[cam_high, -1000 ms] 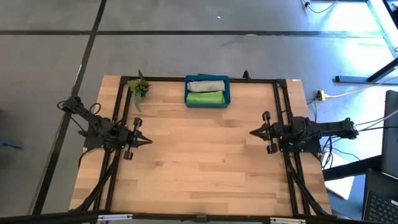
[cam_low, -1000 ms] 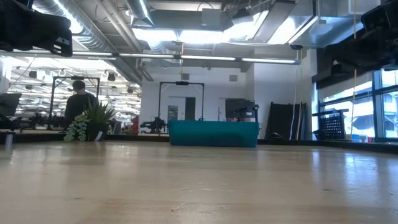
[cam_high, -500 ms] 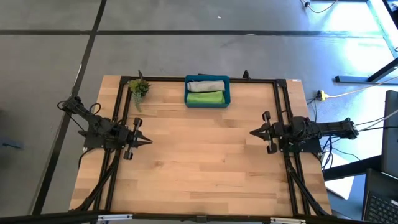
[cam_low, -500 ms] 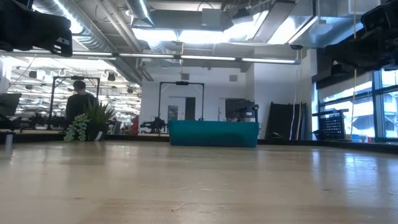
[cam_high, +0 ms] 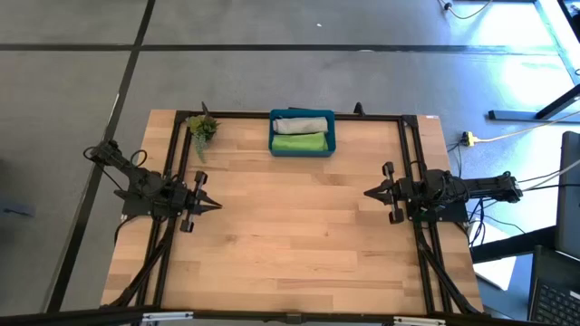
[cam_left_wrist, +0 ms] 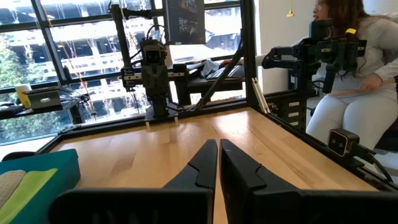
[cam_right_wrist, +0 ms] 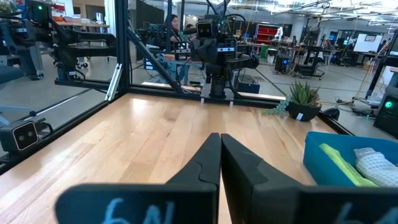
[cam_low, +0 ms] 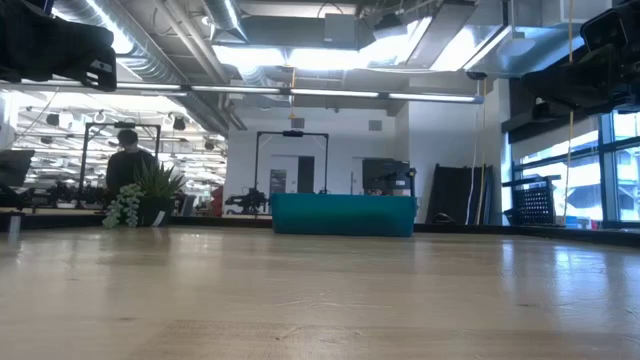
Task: Roll microfiber towels into tight, uniform cylinder then place into a basket
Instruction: Return to Home Position
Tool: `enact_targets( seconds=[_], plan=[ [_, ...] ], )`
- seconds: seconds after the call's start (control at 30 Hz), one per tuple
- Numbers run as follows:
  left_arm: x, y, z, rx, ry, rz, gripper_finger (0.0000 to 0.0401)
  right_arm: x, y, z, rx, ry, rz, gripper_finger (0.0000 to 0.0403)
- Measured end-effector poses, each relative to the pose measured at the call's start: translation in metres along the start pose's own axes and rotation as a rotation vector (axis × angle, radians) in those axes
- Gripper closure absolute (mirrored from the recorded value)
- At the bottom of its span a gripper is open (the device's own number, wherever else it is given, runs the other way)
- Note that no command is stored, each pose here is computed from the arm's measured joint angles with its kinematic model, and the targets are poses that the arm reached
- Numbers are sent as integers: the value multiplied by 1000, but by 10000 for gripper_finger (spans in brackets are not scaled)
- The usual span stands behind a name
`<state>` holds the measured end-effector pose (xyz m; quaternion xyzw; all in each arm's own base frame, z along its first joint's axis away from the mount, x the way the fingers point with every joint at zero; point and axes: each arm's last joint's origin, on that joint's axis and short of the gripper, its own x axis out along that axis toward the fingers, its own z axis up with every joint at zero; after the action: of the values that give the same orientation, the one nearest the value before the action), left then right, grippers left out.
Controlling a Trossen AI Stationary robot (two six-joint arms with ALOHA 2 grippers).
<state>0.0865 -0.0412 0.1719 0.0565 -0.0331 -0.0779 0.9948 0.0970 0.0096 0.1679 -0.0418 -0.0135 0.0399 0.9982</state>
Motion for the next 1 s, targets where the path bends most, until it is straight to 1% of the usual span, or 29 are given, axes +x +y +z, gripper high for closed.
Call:
enact_targets(
  seconds=[0.3,0.77,1.0],
  plan=[
    [0,0,0,0,0,0,381,0,0,0,1,0,0,389],
    [0,0,0,0,0,0,400,0,0,0,-2,-1,0,389],
    [0,0,0,0,0,0,393,0,0,0,-2,-1,0,389]
  ],
)
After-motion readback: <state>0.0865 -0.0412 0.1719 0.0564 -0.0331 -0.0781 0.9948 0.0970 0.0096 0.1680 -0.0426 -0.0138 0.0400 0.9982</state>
